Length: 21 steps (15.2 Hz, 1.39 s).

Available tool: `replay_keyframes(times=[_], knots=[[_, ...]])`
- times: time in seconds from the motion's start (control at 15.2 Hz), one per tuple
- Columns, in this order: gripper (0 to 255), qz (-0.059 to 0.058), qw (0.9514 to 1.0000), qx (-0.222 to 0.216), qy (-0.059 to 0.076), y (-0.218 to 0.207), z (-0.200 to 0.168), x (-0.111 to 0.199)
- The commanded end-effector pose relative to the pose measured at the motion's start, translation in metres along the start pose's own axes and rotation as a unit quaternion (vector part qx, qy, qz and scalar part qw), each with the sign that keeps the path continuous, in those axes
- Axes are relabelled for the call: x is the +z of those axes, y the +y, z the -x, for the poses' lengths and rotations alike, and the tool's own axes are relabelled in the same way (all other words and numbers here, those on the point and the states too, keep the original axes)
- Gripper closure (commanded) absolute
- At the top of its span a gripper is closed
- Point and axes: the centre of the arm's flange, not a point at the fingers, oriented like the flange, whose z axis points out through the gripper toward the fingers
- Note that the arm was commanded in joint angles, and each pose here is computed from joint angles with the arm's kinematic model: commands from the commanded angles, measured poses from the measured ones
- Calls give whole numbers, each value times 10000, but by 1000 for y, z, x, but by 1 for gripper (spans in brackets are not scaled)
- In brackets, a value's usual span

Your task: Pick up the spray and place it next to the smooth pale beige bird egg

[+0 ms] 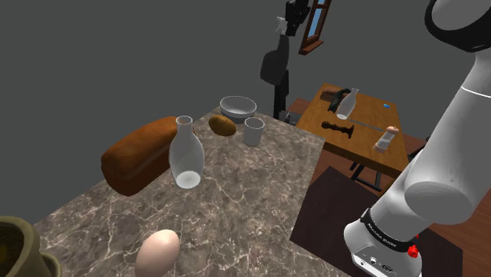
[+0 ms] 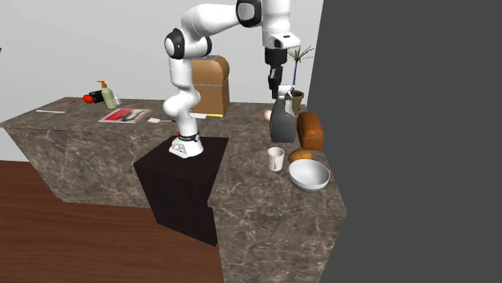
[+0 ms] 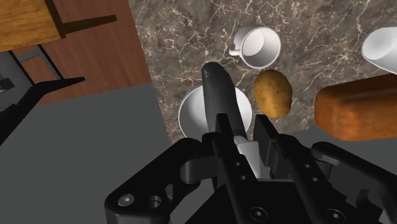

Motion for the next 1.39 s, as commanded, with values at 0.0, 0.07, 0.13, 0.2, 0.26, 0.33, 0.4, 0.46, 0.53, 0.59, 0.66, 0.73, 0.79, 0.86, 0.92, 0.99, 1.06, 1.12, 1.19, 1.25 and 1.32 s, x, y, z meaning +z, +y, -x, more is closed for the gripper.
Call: replay_keyframes(times=[0.0,0.07,0.13,0.2,0.26,0.33,0.4,0.46,0.53,0.59,0.66,0.73,0.79,0.86,0.92,0.99,1.06,1.12,1.19,1.25,1.32], knots=[[255,-1,10000,-1,-2,-2,-1,-10],[255,-1,10000,-1,-2,-2,-2,-15],[255,-1,10000,-1,-2,-2,-2,-20],[255,-1,10000,-1,-2,-3,-2,-26],[255,-1,10000,-1,-2,-3,-2,-31],[255,-1,10000,-1,-2,-3,-3,-36],[255,-1,10000,-1,-2,-4,-3,-41],[255,-1,10000,-1,-2,-4,-3,-47],[255,-1,10000,-1,-2,-4,-3,-52],[255,-1,10000,-1,-2,-5,-4,-57],[255,-1,10000,-1,-2,-5,-4,-63],[255,-1,10000,-1,-2,-5,-4,-68],[255,-1,10000,-1,-2,-5,-4,-71],[255,-1,10000,-1,-2,-18,-1,-68],[255,-1,10000,-1,-2,-30,2,-65],[255,-1,10000,-2,-2,-43,4,-62],[255,-1,10000,-1,-2,-55,7,-59],[255,-1,10000,-1,-2,-68,10,-55],[255,-1,10000,-1,-2,-80,13,-52],[255,-1,10000,-1,-2,-93,16,-49],[255,-1,10000,-1,-2,-105,19,-46]])
